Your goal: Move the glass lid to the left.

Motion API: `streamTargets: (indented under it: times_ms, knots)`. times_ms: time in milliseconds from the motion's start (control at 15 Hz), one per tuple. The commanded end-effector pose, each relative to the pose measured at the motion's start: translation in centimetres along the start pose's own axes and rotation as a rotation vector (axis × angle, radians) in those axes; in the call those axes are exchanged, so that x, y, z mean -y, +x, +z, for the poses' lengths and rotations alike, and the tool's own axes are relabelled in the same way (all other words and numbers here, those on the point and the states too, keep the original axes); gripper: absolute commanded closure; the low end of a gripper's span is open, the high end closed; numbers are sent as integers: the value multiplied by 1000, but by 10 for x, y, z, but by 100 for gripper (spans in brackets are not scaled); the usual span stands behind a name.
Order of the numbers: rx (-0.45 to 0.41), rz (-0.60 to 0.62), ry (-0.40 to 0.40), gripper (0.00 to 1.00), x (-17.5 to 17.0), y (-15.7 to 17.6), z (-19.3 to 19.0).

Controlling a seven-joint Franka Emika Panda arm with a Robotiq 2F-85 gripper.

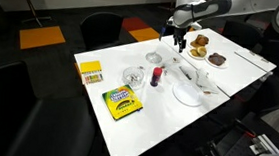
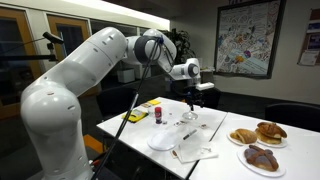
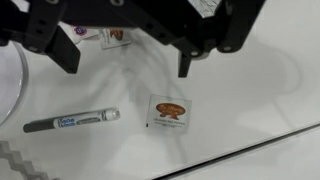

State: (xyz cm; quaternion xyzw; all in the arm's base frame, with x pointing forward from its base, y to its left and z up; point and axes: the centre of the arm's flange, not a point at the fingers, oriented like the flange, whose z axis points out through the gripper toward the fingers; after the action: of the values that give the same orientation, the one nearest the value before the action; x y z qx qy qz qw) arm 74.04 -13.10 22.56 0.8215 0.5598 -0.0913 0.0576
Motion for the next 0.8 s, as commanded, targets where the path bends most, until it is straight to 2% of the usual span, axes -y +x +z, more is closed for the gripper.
streamTargets:
  times_ms: [0,133,400,600,733]
  knots:
    - [0,0,0,0,0,0,0]
    - [1,-15,-31,0,-2,1,1]
    - [-114,-29,-101,0,-11,27,7]
    - [-210,-14,-91,0,-13,51,23]
    - [-242,-7,-101,0,-15,61,35]
